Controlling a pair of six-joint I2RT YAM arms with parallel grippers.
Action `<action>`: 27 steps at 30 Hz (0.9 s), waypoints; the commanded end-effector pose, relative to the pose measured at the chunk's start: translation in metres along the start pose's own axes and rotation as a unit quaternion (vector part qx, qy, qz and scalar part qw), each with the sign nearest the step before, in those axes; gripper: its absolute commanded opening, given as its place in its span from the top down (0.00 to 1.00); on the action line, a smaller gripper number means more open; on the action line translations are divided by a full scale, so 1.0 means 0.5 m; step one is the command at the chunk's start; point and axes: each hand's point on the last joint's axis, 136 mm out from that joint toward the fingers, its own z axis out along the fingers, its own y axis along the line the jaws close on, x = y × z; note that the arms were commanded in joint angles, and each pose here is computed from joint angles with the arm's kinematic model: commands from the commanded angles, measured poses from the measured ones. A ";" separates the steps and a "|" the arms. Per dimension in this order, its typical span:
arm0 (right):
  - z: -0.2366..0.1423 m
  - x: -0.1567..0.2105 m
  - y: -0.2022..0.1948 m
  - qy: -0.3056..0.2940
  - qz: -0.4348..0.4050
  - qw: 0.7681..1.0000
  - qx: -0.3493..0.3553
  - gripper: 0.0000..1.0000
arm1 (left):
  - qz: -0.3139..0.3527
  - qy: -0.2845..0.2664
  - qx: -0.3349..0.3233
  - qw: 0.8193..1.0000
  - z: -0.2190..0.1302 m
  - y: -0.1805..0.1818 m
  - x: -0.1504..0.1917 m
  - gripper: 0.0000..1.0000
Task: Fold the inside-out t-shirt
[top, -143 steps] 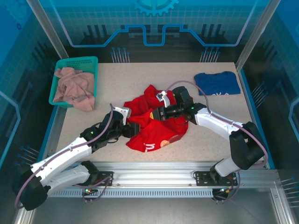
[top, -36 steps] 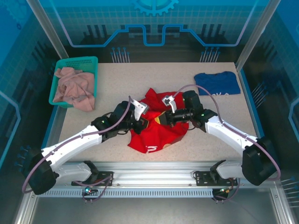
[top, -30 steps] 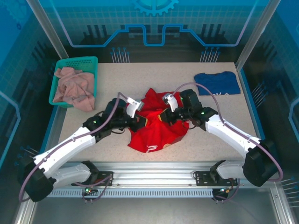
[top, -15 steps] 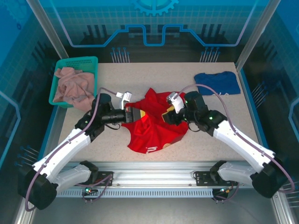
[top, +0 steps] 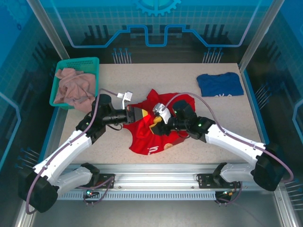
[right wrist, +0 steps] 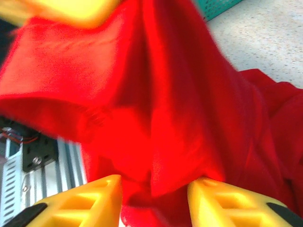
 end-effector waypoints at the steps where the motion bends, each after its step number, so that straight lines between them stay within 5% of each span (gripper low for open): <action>1: 0.011 -0.044 -0.026 -0.022 -0.002 0.999 0.039 0.77 | 0.007 0.005 0.018 1.000 -0.006 -0.019 0.000 1.00; 4: 0.000 -0.036 -0.006 -0.019 -0.011 1.000 0.009 1.00 | 0.015 -0.001 0.005 1.000 -0.011 -0.014 -0.006 1.00; 12: -0.089 -0.014 0.072 -0.063 0.012 0.981 -0.185 1.00 | -0.001 -0.067 -0.096 0.993 -0.061 0.077 -0.075 1.00; 24: -0.074 -0.058 0.019 -0.093 0.073 0.980 -0.158 1.00 | 0.033 -0.063 -0.097 0.993 -0.065 0.092 -0.058 0.79; 27: -0.070 -0.065 0.009 -0.099 0.091 0.979 -0.151 1.00 | 0.039 -0.062 -0.102 0.992 -0.073 0.101 -0.041 0.67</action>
